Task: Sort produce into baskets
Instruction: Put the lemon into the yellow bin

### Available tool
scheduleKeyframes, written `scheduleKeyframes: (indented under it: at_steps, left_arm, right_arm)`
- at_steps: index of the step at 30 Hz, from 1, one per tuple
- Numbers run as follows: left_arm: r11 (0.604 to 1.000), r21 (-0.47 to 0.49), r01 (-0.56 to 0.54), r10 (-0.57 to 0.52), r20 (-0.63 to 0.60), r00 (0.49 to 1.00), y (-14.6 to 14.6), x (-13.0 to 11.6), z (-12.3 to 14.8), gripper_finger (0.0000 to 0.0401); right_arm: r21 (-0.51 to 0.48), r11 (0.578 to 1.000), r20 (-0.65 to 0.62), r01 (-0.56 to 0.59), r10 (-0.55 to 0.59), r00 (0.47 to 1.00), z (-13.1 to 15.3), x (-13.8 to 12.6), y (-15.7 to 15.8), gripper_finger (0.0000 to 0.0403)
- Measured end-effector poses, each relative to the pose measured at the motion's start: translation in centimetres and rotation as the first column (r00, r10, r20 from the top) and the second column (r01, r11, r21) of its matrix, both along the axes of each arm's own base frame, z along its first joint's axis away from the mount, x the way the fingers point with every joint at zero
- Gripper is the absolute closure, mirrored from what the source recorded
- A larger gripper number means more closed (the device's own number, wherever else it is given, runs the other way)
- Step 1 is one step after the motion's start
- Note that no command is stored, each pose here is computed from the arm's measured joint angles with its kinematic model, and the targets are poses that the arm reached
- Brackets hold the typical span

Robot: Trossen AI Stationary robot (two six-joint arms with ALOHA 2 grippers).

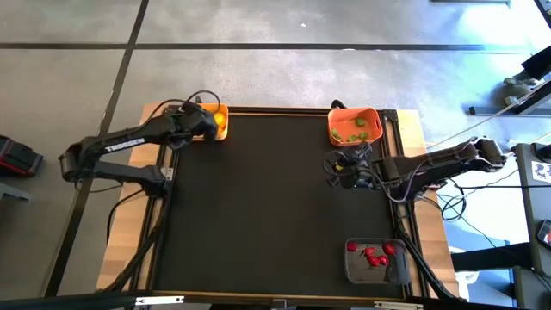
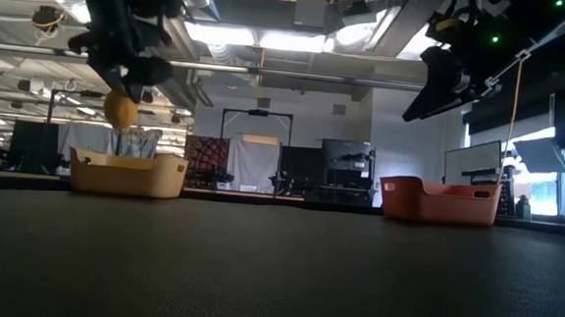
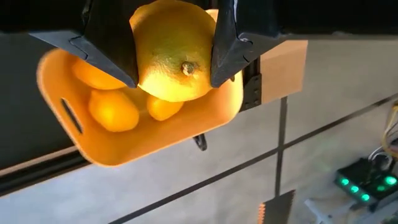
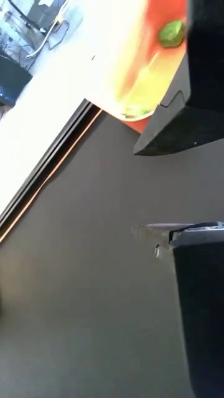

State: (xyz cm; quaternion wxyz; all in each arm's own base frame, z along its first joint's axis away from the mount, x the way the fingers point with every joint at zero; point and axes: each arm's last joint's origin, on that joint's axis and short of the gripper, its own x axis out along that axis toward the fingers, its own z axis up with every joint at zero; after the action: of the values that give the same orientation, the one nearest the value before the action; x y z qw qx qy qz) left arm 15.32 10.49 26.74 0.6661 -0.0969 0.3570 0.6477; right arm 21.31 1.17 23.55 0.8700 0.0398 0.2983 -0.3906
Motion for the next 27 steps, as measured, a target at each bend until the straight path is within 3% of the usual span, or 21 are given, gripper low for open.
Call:
scheduleKeyframes:
  at_steps: [15,23,27]
  left_arm:
    - [0.979,-0.111,-0.169,0.143,-0.211,0.967,4.9,1.7,-5.3,0.0228]
    - [0.964,-0.171,-0.205,0.14,-0.332,0.933,6.7,1.4,-7.4,0.0227]
    - [0.961,-0.179,-0.209,0.137,-0.348,0.928,7.0,1.1,-7.4,0.0202]
  right_arm:
    - [0.007,1.0,-0.014,0.0,0.0,1.0,-0.1,0.0,-0.2,0.0274]
    - [0.007,1.0,-0.015,0.0,0.0,1.0,-0.1,0.0,-0.2,0.0274]
    - [0.007,1.0,-0.015,-0.001,0.001,1.0,-0.1,0.0,-0.2,0.0274]
